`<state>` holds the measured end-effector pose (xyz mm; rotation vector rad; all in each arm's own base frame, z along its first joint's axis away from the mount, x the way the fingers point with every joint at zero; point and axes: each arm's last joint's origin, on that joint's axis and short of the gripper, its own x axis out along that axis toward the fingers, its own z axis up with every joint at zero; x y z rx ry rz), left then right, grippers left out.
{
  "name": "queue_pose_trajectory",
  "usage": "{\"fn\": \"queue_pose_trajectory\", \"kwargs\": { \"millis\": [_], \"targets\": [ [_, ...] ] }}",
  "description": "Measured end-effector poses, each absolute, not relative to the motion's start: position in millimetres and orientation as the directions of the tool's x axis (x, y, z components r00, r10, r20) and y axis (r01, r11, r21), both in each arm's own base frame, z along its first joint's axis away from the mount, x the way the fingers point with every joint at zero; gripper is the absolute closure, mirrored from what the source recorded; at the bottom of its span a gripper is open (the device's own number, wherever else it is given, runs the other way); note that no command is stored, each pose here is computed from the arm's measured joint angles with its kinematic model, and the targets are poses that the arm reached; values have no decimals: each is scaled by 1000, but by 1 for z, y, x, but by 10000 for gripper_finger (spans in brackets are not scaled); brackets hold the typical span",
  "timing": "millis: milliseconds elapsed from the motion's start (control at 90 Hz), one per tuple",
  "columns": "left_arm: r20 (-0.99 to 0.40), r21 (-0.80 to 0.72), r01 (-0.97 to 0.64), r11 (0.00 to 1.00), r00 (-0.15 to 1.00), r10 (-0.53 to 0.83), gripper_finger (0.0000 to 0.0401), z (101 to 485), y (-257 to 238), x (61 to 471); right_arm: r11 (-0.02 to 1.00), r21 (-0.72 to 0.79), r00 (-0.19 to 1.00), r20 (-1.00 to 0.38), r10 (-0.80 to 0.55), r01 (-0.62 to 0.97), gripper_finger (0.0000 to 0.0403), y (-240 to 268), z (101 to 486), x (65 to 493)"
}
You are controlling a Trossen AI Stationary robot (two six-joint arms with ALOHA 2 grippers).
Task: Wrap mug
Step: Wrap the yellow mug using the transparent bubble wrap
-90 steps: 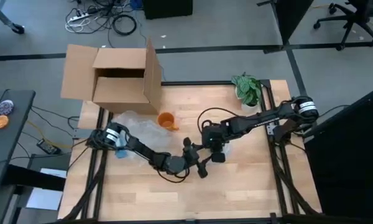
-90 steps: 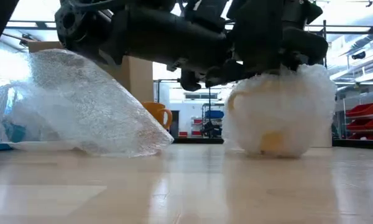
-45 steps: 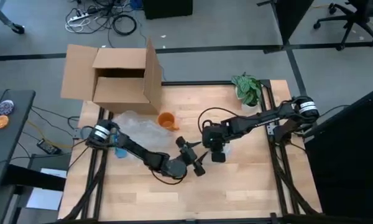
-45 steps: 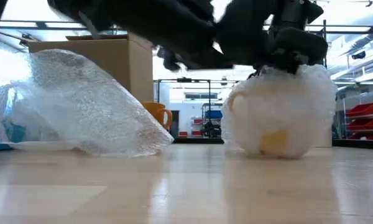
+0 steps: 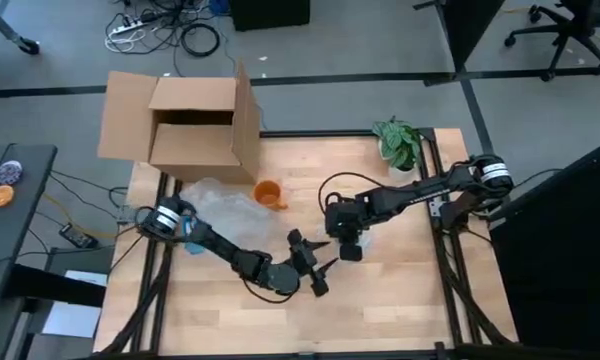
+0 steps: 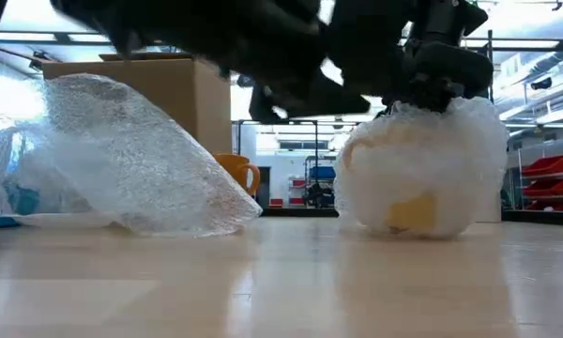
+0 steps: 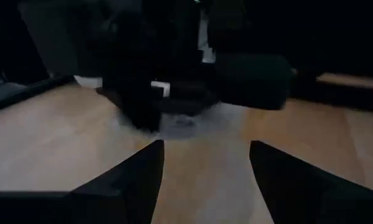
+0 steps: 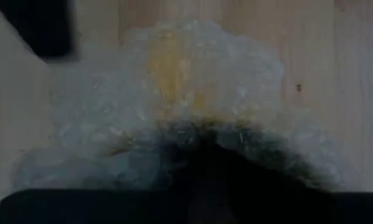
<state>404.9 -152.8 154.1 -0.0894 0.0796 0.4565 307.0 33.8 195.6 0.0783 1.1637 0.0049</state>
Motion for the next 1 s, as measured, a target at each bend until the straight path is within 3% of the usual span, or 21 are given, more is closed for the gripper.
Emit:
{"fn": "queue_pose_trajectory", "kwargs": {
  "millis": [189,733,1000],
  "targets": [
    [-5,-73,-462,884,886,463,178,146,-140,414,997,71,396,-917,48,44,331,34,196,307],
    [-35,-45,-483,875,876,481,178,138,-116,423,994,107,437,-895,87,20,330,34,215,299],
    [-37,-43,-484,874,875,483,178,137,-115,423,994,108,497,-862,95,-2,305,33,235,289]
  ]
}}
